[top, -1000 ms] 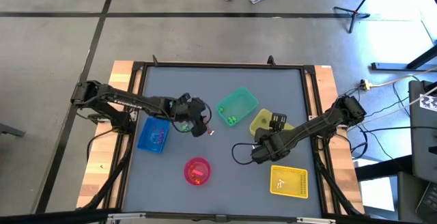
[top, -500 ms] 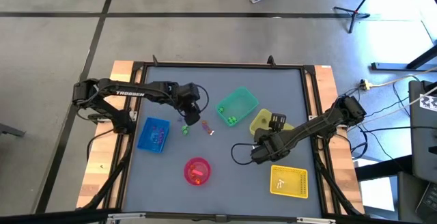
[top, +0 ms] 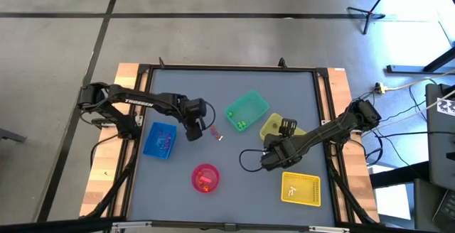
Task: Sort Halloween decoration
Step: Put the violet spider toy into the blue bin, then put the white bone toy into the yellow bin
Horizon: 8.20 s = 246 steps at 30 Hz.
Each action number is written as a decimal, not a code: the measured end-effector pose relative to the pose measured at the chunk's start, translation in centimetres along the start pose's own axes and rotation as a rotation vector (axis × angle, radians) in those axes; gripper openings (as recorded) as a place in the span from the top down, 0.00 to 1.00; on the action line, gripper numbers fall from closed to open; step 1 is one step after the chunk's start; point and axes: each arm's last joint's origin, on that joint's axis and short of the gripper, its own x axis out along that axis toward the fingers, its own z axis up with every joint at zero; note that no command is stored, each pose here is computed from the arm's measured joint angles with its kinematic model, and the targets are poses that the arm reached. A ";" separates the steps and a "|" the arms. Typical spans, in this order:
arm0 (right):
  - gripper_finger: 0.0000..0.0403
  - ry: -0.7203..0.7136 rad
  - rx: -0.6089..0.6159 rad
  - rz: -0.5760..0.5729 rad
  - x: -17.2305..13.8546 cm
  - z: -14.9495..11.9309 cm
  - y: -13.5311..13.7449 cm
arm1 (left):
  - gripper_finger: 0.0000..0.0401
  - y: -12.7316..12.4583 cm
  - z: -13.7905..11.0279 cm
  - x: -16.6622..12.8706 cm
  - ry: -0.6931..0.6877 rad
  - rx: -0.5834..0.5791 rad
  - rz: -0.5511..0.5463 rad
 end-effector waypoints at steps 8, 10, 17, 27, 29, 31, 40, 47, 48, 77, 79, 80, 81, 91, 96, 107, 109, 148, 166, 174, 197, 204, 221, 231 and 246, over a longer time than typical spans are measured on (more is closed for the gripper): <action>0.45 -0.001 0.000 0.000 0.0 0.0 0.0 | 0.61 -0.2 -1.0 1.5 -0.074 0.015 0.000; 0.45 -0.001 0.000 0.001 0.0 0.0 0.0 | 0.61 0.0 -1.3 1.9 -0.090 0.013 0.019; 0.45 -0.002 0.001 0.002 0.0 0.0 0.0 | 0.61 0.3 -2.6 2.8 -0.065 0.014 0.037; 0.45 -0.003 0.002 0.002 0.0 0.0 0.0 | 0.61 0.4 -2.8 3.4 -0.119 0.010 0.018; 0.45 -0.003 0.002 0.002 0.0 0.0 0.0 | 0.61 0.4 -3.0 3.5 -0.114 0.010 0.019; 0.45 -0.003 0.002 0.002 0.0 0.0 0.0 | 0.61 0.5 -3.2 3.6 -0.112 0.010 0.020; 0.45 -0.003 0.002 0.002 0.0 0.0 0.0 | 0.69 0.7 -4.1 4.1 -0.091 0.005 0.014; 0.45 -0.003 0.002 0.002 0.0 0.0 0.0 | 0.80 0.6 -4.1 4.1 -0.097 0.009 0.007; 0.45 -0.003 0.002 0.002 0.0 0.0 0.0 | 0.81 0.6 -4.0 4.1 -0.099 0.010 0.007; 0.45 0.030 -0.007 0.019 -1.6 0.1 -0.7 | 1.00 -0.2 -1.0 0.8 -0.017 0.094 0.045; 0.45 0.010 0.006 0.038 -2.3 0.5 -0.8 | 1.00 -0.7 -0.3 -0.3 -0.001 0.111 0.030; 0.45 -0.003 0.013 0.048 -2.6 0.7 -0.9 | 1.00 -1.1 0.1 -0.9 0.002 0.119 0.017; 0.45 -0.014 0.020 0.057 -2.9 0.8 -1.0 | 1.00 -1.5 0.4 -1.4 0.004 0.131 0.005; 0.45 -0.130 0.090 0.156 -4.2 2.2 -0.7 | 1.00 -6.6 0.9 -8.1 0.130 0.304 -0.076; 0.45 -0.166 0.115 0.215 -4.3 2.7 -0.3 | 1.00 -8.2 -1.7 -9.7 0.298 0.392 -0.034; 0.45 -0.275 0.176 0.297 -4.8 3.9 0.3 | 1.00 -9.3 -7.7 -7.9 0.451 0.430 0.235; 0.45 -0.300 0.189 0.315 -4.9 4.2 0.5 | 1.00 -9.1 -8.3 -7.4 0.462 0.431 0.266; 0.45 -0.049 0.659 0.245 1.3 6.3 5.9 | 0.73 -8.1 -9.9 -5.0 0.413 0.299 0.379; 0.45 0.016 0.636 0.147 4.3 6.6 7.8 | 0.73 -8.3 -9.7 -4.8 0.386 0.293 0.355; 0.45 0.056 0.621 0.109 5.6 6.8 7.9 | 0.73 -8.3 -9.7 -4.8 0.383 0.292 0.353; 0.45 0.143 0.482 0.152 6.0 7.1 7.0 | 0.73 -8.6 -9.5 -4.6 0.356 0.286 0.329; 0.45 0.198 0.438 0.175 5.5 6.6 6.6 | 0.73 -8.6 -9.5 -4.6 0.355 0.286 0.329; 0.45 0.245 0.291 0.248 7.0 8.0 4.2 | 0.73 -8.6 -9.4 -4.5 0.351 0.285 0.325; 0.45 0.250 0.118 0.393 8.0 8.8 3.3 | 0.73 -8.6 -9.4 -4.5 0.351 0.284 0.325; 0.45 0.246 0.059 0.467 8.2 8.7 3.6 | 0.73 -8.6 -9.4 -4.5 0.351 0.283 0.325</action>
